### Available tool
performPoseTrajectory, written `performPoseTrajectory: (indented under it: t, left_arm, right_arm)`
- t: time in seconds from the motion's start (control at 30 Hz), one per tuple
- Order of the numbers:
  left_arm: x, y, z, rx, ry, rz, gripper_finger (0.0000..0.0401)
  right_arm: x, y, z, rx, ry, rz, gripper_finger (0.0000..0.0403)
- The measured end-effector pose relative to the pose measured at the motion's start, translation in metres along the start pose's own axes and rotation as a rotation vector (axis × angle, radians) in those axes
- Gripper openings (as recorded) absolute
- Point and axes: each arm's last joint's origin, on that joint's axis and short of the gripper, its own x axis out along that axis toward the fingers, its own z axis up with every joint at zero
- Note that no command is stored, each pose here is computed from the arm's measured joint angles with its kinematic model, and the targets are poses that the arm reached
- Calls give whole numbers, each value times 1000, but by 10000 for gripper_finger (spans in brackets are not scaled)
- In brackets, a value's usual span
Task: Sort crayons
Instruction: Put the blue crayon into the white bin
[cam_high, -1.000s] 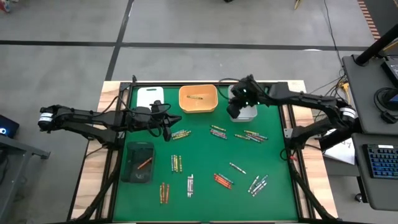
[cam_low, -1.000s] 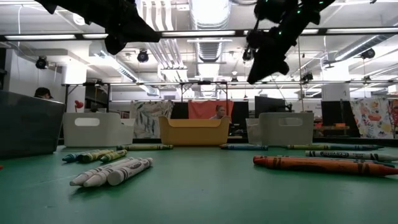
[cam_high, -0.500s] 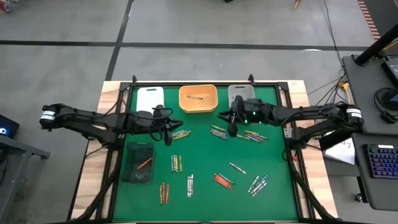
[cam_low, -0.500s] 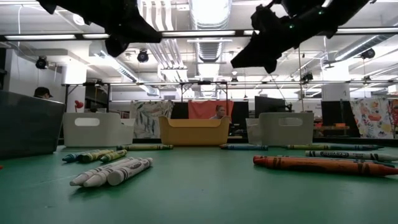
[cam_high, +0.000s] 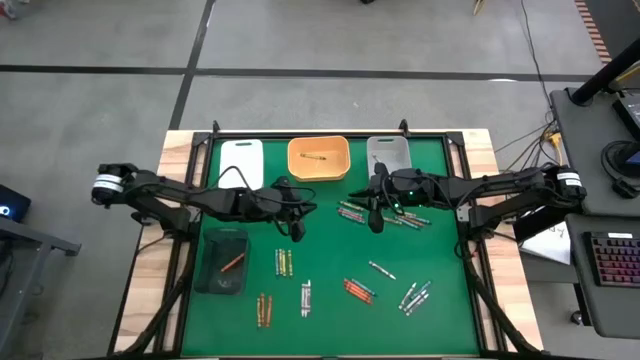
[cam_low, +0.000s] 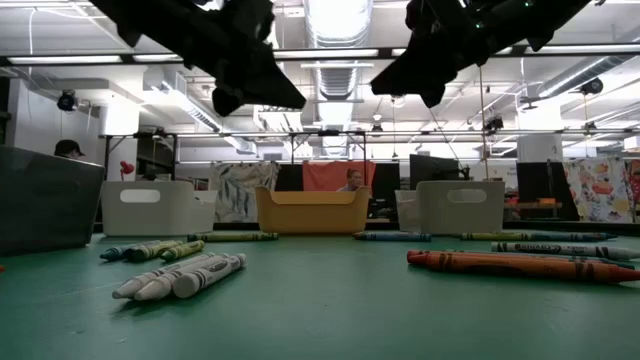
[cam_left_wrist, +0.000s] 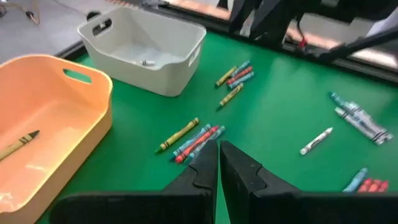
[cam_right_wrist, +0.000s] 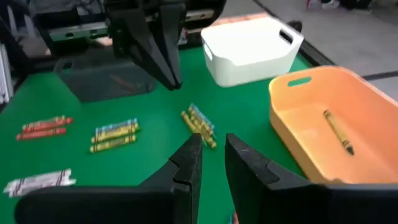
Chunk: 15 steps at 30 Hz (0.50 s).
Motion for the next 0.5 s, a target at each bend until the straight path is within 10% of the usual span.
performPoseTrajectory:
  t: [0.5]
  left_arm:
    - [32, -10, -27, 206, 445, -69, 0]
  right_arm:
    - [-2, 0, -14, 113, 146, -20, 59]
